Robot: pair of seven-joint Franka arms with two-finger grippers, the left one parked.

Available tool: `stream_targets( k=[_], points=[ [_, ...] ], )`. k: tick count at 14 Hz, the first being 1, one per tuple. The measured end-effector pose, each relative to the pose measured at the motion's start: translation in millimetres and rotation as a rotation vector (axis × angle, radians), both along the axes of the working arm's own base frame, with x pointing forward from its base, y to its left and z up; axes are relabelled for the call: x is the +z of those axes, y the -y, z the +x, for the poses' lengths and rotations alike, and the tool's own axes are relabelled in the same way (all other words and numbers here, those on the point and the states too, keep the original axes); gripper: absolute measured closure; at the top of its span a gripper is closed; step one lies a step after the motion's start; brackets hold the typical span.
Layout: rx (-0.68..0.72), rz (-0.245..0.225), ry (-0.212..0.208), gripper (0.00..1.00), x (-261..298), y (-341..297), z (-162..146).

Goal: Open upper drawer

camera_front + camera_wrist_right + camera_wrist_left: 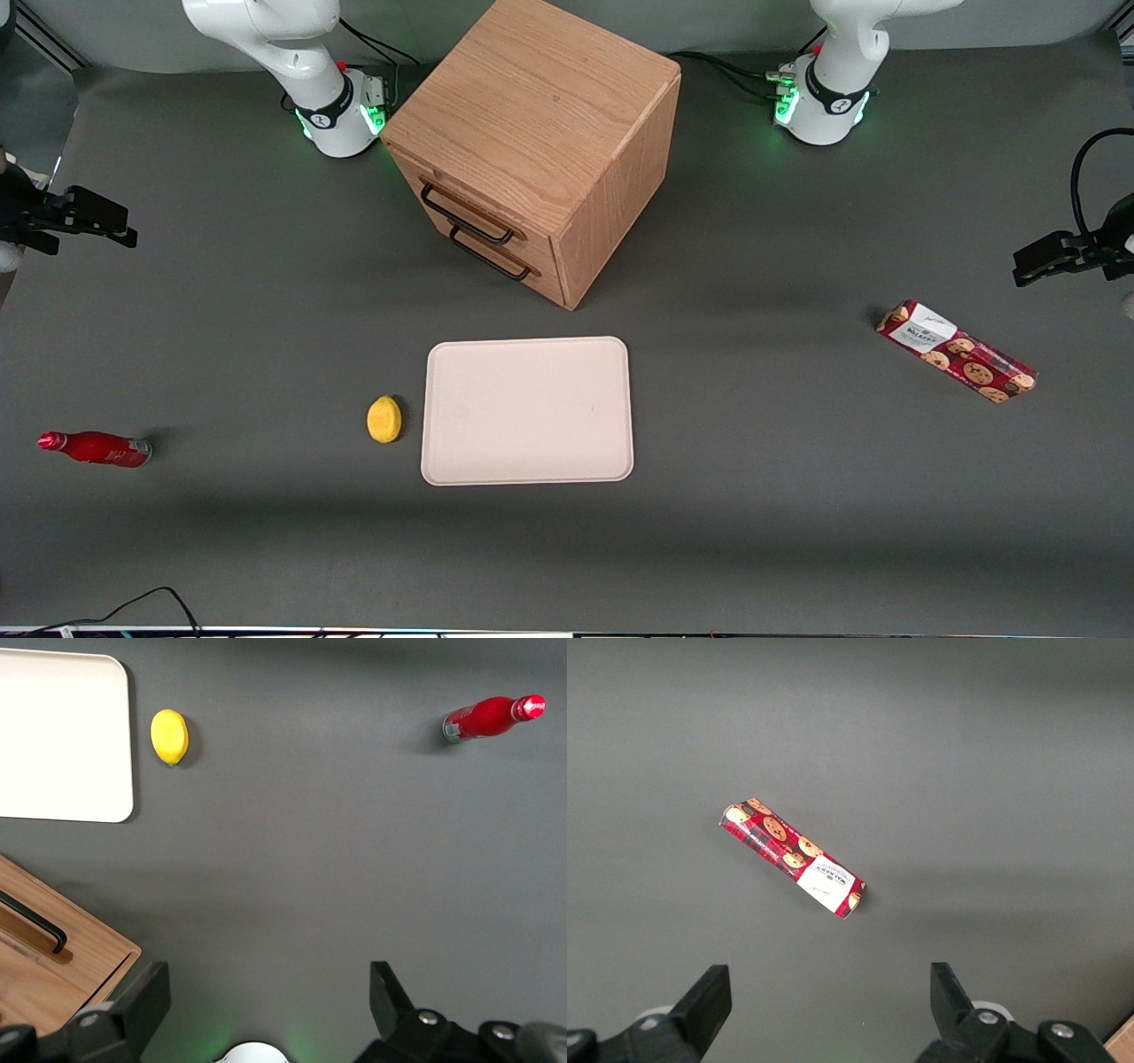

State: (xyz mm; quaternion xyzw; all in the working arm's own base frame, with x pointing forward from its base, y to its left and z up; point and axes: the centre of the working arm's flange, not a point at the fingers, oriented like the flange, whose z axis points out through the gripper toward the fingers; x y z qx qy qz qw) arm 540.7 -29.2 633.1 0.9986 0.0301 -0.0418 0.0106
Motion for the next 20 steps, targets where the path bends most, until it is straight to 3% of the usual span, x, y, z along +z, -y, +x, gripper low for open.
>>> stream_targets(
  k=[16, 20],
  points=[
    [0.003, 0.0, -0.009, 0.0, 0, -2, -1],
    [0.079, 0.002, -0.046, 0.0, -2, -43, -5]
  ],
)
